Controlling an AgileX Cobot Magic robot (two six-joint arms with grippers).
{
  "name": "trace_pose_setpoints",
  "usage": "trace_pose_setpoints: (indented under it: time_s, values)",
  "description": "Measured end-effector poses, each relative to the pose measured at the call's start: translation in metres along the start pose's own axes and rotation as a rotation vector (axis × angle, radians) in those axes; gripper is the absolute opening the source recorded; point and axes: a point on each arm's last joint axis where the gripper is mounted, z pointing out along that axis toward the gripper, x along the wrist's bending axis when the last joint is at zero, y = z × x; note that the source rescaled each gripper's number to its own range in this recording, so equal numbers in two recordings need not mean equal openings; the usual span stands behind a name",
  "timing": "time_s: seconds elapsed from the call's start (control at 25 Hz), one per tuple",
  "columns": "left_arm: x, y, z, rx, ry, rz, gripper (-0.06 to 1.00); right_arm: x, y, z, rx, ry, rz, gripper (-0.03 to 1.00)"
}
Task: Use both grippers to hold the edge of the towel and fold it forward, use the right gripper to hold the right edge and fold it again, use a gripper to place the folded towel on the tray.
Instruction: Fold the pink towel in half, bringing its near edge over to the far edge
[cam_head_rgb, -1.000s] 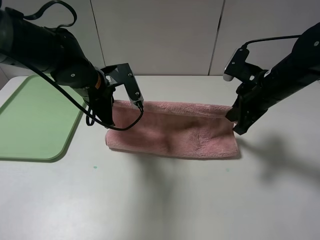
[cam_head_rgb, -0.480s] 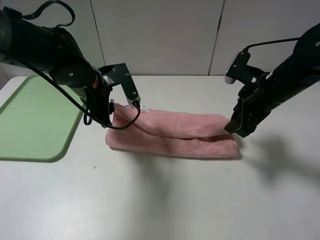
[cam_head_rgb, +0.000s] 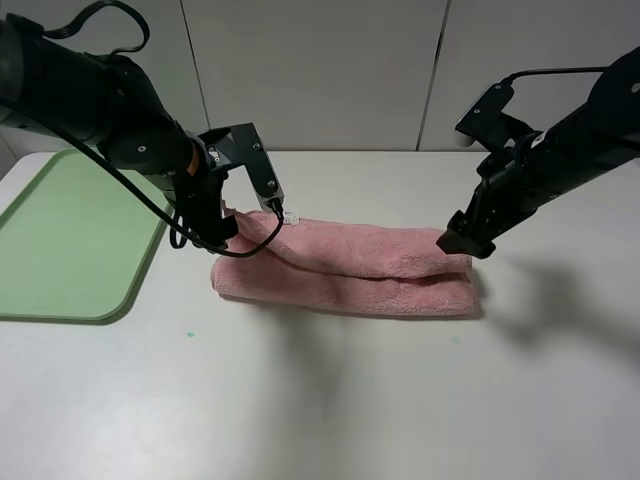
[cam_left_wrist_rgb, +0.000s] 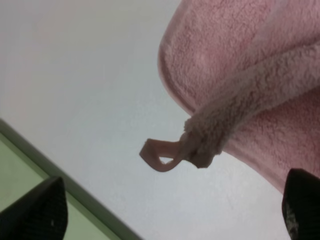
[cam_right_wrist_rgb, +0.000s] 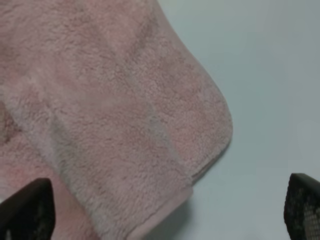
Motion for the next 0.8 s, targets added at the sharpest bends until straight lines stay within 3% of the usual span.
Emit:
trace_pose_setpoints:
  time_s: [0.4, 0.6, 0.8]
  values:
    - [0.0, 0.0003, 0.0, -0.003, 0.0, -0.078, 0.85, 0.0041, -0.0031, -0.0001, 0.034, 0.045, 0.014, 1.0]
    - [-0.0001, -0.001, 0.0, 0.012, 0.0, -0.136, 0.96, 0.0043, -0.0032, -0.0002, 0.036, 0.047, 0.014, 1.0]
    - [0.0, -0.0004, 0.0, 0.004, 0.0, -0.153, 0.99, 0.0044, -0.003, -0.0002, 0.034, 0.048, 0.019, 1.0]
